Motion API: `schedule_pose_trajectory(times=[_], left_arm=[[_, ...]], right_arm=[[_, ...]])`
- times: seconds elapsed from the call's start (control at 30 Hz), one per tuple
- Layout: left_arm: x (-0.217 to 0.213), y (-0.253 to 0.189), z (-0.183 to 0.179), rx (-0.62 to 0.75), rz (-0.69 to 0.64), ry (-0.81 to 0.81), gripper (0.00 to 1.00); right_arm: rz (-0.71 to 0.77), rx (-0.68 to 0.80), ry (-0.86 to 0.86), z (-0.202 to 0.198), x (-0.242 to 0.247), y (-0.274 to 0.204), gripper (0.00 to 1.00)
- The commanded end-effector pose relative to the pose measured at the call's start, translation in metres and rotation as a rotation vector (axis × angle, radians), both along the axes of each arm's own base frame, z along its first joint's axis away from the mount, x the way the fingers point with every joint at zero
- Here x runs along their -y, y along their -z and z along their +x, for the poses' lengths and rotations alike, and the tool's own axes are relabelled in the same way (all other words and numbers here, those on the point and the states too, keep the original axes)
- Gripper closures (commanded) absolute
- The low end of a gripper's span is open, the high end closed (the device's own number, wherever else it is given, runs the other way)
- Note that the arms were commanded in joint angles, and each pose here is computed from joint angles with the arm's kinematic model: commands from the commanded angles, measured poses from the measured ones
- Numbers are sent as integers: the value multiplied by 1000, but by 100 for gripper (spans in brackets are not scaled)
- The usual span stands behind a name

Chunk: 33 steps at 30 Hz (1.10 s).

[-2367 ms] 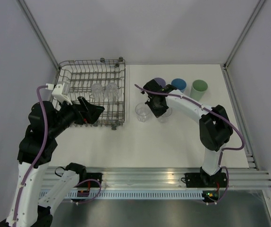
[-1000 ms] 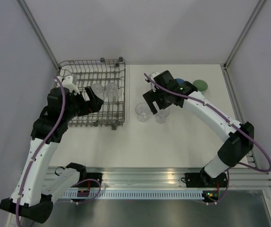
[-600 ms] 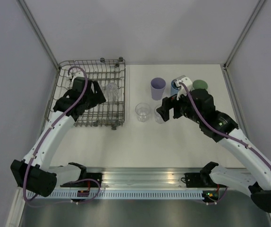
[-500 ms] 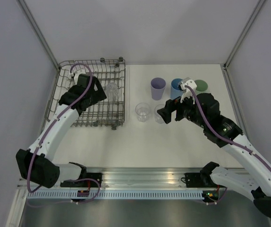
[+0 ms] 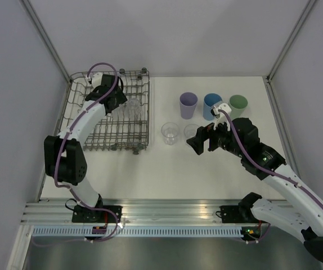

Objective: Unload the cups from the dish rack

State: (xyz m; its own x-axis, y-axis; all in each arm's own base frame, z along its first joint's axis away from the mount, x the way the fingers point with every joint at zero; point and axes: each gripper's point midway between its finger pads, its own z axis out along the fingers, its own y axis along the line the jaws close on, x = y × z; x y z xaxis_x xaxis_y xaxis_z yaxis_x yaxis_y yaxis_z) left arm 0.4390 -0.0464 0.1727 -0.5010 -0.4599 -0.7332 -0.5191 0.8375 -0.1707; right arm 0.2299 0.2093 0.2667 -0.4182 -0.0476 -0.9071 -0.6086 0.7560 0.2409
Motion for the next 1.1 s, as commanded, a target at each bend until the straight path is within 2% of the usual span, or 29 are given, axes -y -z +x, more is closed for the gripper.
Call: schedule_pose_trajectory(times=[0.0,0.13,0.53,0.67,0.73,0.9,1.03,1.07], left_arm=[[6,-14,38,96,-60,-43,0],[3,8,58,59,-40,-72,0],[-6,56,76,-60,32,-47,1],[-6,64,78,-79,42,-41,7],[-6,65,78,-83,46,-40,16],[-6,67,74,-94,44,-41,27],[-8,54,70,-72,43,-50,58],[-9,51,69,-66,44,-50,60]], right_arm=[[72,45,-20,-3,-5,-18,2],[85,27,-50,-5,-11,-11,2],[81,9,-82,-4,-19,0,2],[82,2,-95,-4,-21,4,2],[82,2,-99,-4,-22,4,2],[82,12,-116,-7,-22,3,2],[74,19,-105,-6,-20,3,2],[75,19,-106,-6,-20,2,2]])
